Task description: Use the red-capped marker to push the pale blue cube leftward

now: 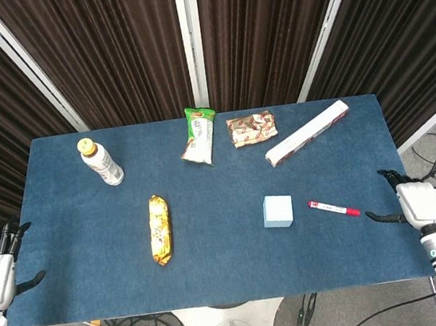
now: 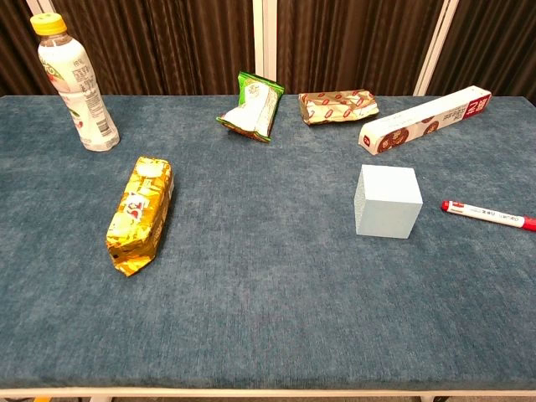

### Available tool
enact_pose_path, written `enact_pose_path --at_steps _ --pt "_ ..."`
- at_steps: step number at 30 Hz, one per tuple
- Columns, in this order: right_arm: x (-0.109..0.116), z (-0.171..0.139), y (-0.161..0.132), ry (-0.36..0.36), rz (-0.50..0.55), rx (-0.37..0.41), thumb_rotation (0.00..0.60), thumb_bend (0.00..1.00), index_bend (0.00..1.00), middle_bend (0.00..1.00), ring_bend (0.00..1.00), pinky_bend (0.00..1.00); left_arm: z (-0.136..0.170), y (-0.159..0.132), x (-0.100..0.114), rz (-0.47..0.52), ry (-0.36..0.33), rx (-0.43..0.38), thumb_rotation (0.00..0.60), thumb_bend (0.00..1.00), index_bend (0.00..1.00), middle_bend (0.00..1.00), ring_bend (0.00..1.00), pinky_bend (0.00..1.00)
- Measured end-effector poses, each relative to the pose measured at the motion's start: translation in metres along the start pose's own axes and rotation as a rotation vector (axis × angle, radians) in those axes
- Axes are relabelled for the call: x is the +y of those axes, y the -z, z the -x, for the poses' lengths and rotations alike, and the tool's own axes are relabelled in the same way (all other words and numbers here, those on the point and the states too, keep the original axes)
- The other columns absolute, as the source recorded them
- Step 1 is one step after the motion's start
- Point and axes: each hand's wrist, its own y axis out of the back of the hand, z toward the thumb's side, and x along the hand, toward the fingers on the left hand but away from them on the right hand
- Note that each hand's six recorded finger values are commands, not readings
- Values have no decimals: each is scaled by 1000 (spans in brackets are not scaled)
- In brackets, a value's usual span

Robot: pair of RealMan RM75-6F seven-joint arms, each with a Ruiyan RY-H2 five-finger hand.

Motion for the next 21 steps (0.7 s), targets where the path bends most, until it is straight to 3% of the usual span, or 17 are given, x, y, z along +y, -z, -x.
enact_pose_path --at_steps 3,5,12,21 --pt "-8 -1 -4 -17 -35 -9 572 0 405 398 797 894 -1 1 -2 0 2 -1 600 94 182 99 14 174" --pt "-16 -1 -9 -41 -46 -8 597 2 408 398 809 901 0 2 -5 7 6 0 600 94 181 99 14 174" --pt "-41 10 -33 -83 -44 21 600 82 415 397 847 901 2 4 -5 4 -1 2 600 94 182 99 14 174" --pt "-47 25 -51 -85 -13 35 600 110 418 403 881 932 2 5 -3 -7 -1 0 600 94 182 99 14 174"
